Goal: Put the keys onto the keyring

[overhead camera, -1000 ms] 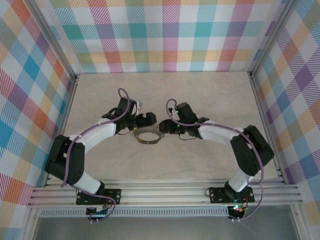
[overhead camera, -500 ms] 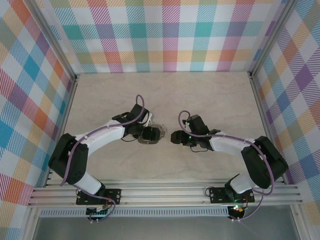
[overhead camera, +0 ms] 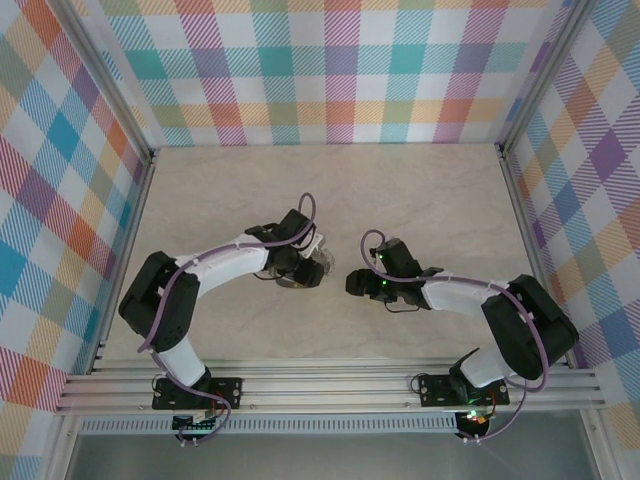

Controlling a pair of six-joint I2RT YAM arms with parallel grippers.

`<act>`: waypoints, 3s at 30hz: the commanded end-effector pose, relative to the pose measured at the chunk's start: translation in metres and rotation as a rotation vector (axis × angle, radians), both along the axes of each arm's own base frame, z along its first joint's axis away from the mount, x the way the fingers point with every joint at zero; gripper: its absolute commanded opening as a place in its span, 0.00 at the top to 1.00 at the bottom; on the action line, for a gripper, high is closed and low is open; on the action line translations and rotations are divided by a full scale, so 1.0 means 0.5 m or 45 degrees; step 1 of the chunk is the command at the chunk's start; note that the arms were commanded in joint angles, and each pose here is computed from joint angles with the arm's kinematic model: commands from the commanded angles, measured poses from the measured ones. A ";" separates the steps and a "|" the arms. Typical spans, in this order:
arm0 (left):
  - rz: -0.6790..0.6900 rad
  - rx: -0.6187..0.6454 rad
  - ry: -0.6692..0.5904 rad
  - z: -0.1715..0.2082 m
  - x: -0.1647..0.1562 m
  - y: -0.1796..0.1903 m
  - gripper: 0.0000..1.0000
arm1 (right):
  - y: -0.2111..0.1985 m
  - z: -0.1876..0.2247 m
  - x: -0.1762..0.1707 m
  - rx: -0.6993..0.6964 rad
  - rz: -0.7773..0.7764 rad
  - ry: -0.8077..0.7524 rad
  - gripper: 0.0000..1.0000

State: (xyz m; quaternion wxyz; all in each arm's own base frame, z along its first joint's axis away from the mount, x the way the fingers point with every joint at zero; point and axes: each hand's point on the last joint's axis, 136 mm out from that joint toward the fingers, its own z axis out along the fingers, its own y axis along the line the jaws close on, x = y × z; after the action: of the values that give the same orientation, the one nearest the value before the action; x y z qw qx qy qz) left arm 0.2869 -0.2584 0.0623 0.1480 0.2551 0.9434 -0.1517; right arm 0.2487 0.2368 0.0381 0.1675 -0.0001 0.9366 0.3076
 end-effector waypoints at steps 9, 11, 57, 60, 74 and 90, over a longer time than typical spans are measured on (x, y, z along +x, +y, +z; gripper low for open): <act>-0.154 0.023 -0.062 -0.020 0.026 -0.039 0.53 | -0.008 0.012 -0.005 0.006 -0.010 -0.045 0.35; -0.160 0.021 -0.064 -0.022 0.028 -0.043 0.54 | -0.009 0.011 -0.006 0.005 -0.013 -0.043 0.35; -0.203 -0.034 -0.005 -0.052 0.029 -0.074 0.71 | -0.018 0.008 -0.011 -0.015 -0.007 -0.053 0.34; -0.205 -0.034 -0.003 -0.053 0.028 -0.074 0.74 | -0.018 0.008 -0.011 -0.015 -0.007 -0.051 0.34; -0.208 -0.040 0.017 -0.061 0.024 -0.076 0.87 | -0.019 0.014 -0.010 -0.014 -0.011 -0.064 0.34; -0.220 -0.084 0.070 -0.065 0.013 -0.090 0.91 | -0.016 0.029 -0.006 0.000 -0.013 -0.082 0.34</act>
State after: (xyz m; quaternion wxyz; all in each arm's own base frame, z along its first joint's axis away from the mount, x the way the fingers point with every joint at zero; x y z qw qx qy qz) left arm 0.3015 -0.2951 0.0330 0.1316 0.3187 0.9192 -0.1900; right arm 0.2462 0.2290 0.0479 0.1905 0.0001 0.9328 0.3060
